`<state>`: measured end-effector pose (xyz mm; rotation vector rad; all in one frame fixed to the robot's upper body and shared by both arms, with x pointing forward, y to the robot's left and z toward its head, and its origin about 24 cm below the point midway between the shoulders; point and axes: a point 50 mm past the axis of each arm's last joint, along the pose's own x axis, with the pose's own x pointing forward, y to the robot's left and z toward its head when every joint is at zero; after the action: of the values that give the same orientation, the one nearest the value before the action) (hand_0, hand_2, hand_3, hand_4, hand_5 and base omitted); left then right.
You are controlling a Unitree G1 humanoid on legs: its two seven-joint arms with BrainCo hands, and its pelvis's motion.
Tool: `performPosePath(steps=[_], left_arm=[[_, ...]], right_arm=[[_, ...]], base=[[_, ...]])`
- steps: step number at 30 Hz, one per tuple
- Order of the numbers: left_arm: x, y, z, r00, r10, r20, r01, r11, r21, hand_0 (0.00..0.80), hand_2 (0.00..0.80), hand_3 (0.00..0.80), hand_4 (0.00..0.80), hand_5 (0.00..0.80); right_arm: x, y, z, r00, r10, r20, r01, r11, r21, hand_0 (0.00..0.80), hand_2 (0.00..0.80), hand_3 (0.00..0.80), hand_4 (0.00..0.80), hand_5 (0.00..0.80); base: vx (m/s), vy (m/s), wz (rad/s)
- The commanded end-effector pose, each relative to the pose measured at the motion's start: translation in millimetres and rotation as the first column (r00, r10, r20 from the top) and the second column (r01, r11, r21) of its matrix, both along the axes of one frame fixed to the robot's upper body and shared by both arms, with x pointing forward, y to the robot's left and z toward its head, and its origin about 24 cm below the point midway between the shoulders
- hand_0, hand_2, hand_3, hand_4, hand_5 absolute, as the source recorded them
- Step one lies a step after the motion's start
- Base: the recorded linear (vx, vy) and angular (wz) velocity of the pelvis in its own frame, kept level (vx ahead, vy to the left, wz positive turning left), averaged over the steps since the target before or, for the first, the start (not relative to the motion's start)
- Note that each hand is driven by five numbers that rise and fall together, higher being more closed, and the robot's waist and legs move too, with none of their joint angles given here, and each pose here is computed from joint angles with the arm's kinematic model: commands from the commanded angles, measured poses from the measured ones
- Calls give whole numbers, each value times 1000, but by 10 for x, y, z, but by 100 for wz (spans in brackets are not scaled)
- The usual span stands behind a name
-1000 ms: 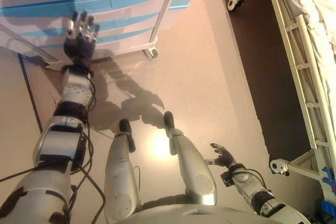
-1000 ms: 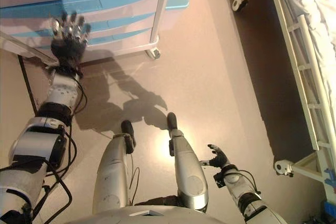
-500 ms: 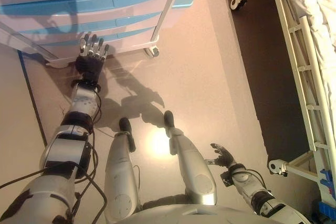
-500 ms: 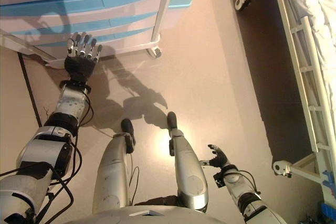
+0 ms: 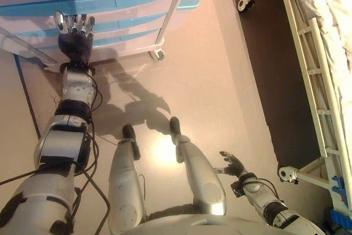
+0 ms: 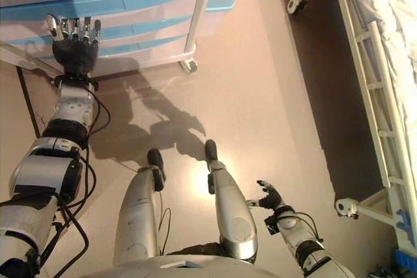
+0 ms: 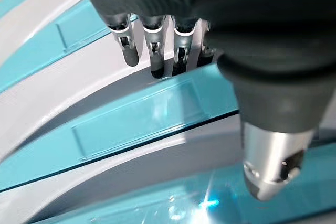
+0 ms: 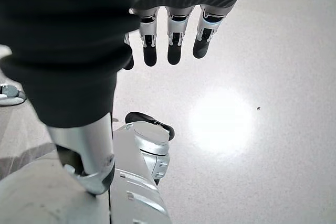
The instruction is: Open the drawer and pick up the medicine
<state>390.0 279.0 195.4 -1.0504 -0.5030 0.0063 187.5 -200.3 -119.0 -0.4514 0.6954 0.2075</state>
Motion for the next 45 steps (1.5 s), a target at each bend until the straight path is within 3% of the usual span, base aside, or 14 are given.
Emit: performPosePath(steps=[1, 4, 5, 6, 7, 9, 12, 17, 21, 28, 33, 38, 42, 45], left_arm=[[-194, 134, 1339, 891, 26, 453, -80, 992, 100, 0, 0, 0, 0, 0], [-267, -119, 1584, 757, -161, 633, 47, 980, 193, 0, 0, 0, 0, 0], [-297, -210, 1634, 699, -224, 680, 90, 970, 227, 235, 235, 235, 235, 235], [-332, -329, 1695, 636, -290, 716, 136, 954, 266, 627, 627, 627, 627, 627], [-360, -412, 1726, 584, -336, 739, 171, 941, 293, 800, 800, 800, 800, 800], [-432, -672, 1758, 440, -468, 766, 254, 883, 393, 800, 800, 800, 800, 800], [-511, -939, 1655, 292, -581, 759, 313, 809, 498, 800, 800, 800, 800, 800], [-635, -1274, 1251, 134, -680, 721, 394, 704, 590, 800, 800, 800, 800, 800], [-758, -1402, 779, 149, -709, 690, 473, 663, 580, 800, 800, 800, 800, 800], [-1002, -1342, -313, 317, -709, 630, 681, 632, 370, 800, 800, 800, 800, 800], [-1249, -1166, -1217, 546, -684, 483, 734, 669, 117, 800, 800, 800, 800, 800], [-1744, -808, -2079, 747, -623, 233, 661, 736, -149, 800, 800, 800, 800, 800], [-2241, -652, -2612, 786, -616, -61, 575, 763, -296, 800, 800, 800, 800, 800], [-2556, -614, -2878, 734, -622, -272, 525, 774, -354, 800, 800, 800, 800, 800]], right_arm=[[-144, 132, -48, 998, 58, -7, -57, 997, 53, 0, 0, 0, 0, 0], [-178, 110, -63, 998, 64, -12, -64, 997, 49, 0, 0, 0, 0, 0], [-190, 106, -70, 998, 66, -14, -65, 997, 49, 0, 0, 0, 0, 0], [-199, 107, -74, 998, 69, -16, -68, 996, 49, 0, 0, 0, 0, 0], [-198, 108, -74, 997, 74, -16, -74, 996, 48, 0, 0, 0, 0, 0], [-186, 126, -69, 995, 95, -13, -94, 995, 43, 0, 0, 0, 0, 0], [-139, 136, -43, 993, 120, -3, -120, 992, 24, 0, 0, 0, 0, 0], [6, 129, 36, 989, 148, 27, -148, 988, -34, 0, 0, 0, 0, 0], [120, 75, 105, 989, 139, 52, -135, 988, -78, 0, 0, 0, 0, 0], [189, -45, 138, 991, 126, 52, -118, 983, -141, 0, 0, 0, 0, 0], [265, -239, 206, 990, 132, 40, -121, 971, -204, 0, 0, 0, 0, 0], [312, -453, 288, 991, 130, 26, -119, 959, -258, 0, 0, 0, 0, 0], [274, -566, 289, 996, 87, 19, -79, 963, -256, 0, 0, 0, 0, 0], [221, -576, 243, 997, 71, 2, -68, 966, -248, 0, 0, 0, 0, 0]], base=[[-9, -10, 5], [-4, -2, 1], [0, 0, 0], [0, 0, 0], [-7, 29, 3], [-61, 12, 2], [-95, 8, -5], [-65, 20, 3], [-81, -60, 20], [-35, -152, 32], [-22, -53, 39], [-39, -12, 30], [-24, -15, 32], [-9, 6, 26]])
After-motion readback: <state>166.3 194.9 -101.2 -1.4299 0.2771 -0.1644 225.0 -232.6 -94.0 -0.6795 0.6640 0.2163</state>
